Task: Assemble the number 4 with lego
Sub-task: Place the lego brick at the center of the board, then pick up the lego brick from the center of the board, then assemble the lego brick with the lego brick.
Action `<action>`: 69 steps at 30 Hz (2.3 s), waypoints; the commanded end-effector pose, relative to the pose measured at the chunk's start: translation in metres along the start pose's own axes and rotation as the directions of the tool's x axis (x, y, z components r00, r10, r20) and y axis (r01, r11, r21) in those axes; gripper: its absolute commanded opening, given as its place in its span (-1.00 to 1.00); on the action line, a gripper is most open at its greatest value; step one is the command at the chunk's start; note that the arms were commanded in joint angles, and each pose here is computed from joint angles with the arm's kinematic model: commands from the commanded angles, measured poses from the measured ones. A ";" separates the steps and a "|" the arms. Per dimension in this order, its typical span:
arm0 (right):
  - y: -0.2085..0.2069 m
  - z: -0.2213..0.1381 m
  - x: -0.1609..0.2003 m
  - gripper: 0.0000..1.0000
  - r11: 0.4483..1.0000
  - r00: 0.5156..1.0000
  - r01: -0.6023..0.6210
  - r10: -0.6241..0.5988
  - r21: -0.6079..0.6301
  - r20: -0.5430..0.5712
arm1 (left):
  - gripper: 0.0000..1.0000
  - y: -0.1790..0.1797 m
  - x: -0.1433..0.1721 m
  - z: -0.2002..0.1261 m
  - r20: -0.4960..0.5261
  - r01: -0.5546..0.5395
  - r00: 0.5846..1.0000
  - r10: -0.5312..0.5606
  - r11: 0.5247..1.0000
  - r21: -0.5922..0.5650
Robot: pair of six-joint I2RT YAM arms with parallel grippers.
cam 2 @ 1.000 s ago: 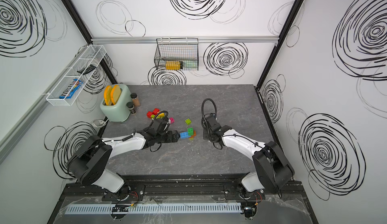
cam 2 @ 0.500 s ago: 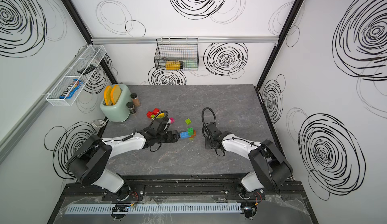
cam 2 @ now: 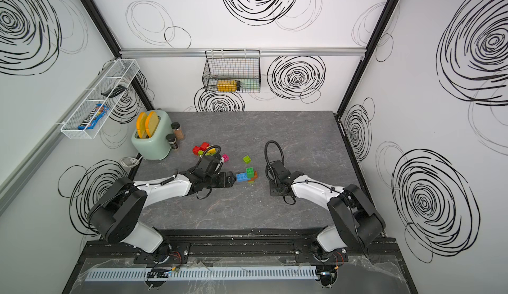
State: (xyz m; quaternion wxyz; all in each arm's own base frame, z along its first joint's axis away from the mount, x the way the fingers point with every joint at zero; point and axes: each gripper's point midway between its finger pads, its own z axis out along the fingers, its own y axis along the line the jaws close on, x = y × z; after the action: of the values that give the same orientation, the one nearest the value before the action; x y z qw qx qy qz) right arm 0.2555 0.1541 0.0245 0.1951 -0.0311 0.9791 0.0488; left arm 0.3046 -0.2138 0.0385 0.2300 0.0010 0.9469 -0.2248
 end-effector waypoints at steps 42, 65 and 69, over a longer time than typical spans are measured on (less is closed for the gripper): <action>0.133 -0.090 -0.102 -1.00 0.977 0.986 0.134 -0.115 -0.169 0.119 | 0.92 -0.014 -0.017 -0.004 0.038 -0.014 0.999 0.013 0.999 0.048; 0.124 -0.050 -0.074 -1.00 0.982 0.988 0.153 -0.155 -0.109 -0.005 | 0.92 -0.014 -0.015 -0.002 0.029 -0.012 1.000 0.011 0.999 0.051; 0.117 -0.041 -0.062 -1.00 0.983 0.983 0.169 -0.174 -0.078 -0.054 | 0.92 -0.014 -0.015 -0.002 0.030 -0.012 1.000 0.011 0.999 0.052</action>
State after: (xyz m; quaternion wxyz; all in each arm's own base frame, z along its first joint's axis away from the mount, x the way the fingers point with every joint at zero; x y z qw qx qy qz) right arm 0.3062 0.2839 0.1261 0.2184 -0.1166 0.9627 0.1090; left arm 0.3024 -0.2171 0.0391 0.2244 0.0057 0.9460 -0.2339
